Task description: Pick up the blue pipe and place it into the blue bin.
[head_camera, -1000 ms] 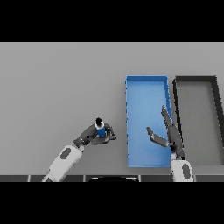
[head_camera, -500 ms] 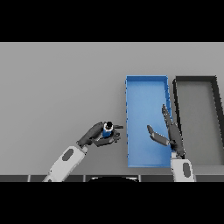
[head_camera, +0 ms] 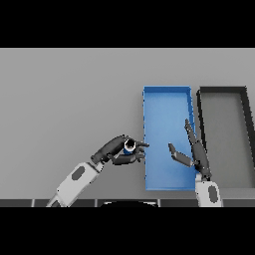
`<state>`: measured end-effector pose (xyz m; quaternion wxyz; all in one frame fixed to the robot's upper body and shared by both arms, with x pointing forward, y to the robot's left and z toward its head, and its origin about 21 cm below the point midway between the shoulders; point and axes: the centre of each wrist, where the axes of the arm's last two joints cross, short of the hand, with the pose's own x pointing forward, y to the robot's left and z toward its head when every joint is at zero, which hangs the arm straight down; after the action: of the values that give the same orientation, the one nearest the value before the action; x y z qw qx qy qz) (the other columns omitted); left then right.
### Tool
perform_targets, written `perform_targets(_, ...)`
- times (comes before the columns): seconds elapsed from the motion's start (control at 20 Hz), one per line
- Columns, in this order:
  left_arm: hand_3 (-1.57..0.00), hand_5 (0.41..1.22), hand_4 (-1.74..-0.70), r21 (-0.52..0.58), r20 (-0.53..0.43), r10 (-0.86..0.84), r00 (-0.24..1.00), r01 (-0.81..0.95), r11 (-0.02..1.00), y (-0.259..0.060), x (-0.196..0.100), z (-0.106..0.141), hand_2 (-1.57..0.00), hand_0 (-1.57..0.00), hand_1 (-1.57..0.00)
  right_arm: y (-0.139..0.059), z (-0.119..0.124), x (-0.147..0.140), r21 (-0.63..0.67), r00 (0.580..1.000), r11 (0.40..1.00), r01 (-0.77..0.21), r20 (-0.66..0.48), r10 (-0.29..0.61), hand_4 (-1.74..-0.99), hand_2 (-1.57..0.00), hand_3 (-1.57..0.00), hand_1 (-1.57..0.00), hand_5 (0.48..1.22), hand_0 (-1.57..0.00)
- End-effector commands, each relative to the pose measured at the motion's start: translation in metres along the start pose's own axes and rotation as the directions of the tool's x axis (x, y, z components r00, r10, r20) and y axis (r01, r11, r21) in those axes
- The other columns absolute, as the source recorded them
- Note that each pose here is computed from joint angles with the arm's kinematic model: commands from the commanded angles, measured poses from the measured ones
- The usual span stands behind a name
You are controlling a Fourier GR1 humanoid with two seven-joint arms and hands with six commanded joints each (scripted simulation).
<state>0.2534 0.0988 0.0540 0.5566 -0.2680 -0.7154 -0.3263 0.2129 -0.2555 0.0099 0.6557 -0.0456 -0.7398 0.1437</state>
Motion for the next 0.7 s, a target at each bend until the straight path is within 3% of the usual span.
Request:
perform_targets(0.0,-1.44,1.219,-1.73,-0.002,-0.006,0.001,1.0,-0.001,1.0,-0.001,-0.002,0.002,-1.57,-1.57,-1.57,0.001,0.002,-0.001,-0.003,1.0,1.0,0.004,0.001,-0.004,-1.186,0.0,0.0,0.0,0.629,0.0)
perform_targets(0.25,-1.44,1.219,-1.73,-0.001,-0.024,0.006,1.0,-0.006,1.0,-0.001,-0.004,0.003,-1.57,-1.57,-1.57,0.007,0.019,-0.003,-0.055,1.0,0.998,0.025,-0.013,-0.026,-1.186,0.0,0.0,0.0,0.629,0.0)
perform_targets(0.5,-1.44,1.22,-1.73,-0.004,-0.024,-0.007,1.0,0.007,1.0,-0.003,-0.004,0.004,-1.57,-1.57,-1.57,0.01,0.02,0.004,-0.053,0.998,0.997,0.06,0.011,-0.059,-1.191,0.0,0.0,0.0,0.619,0.0)
perform_targets(0.65,-1.44,1.221,-1.73,-0.011,-0.022,0.002,1.0,-0.002,1.0,-0.003,-0.003,0.004,-1.57,-1.57,-1.57,-0.007,0.014,0.028,0.055,0.983,0.985,0.163,0.081,-0.167,-1.199,0.0,0.0,0.0,0.593,0.0)
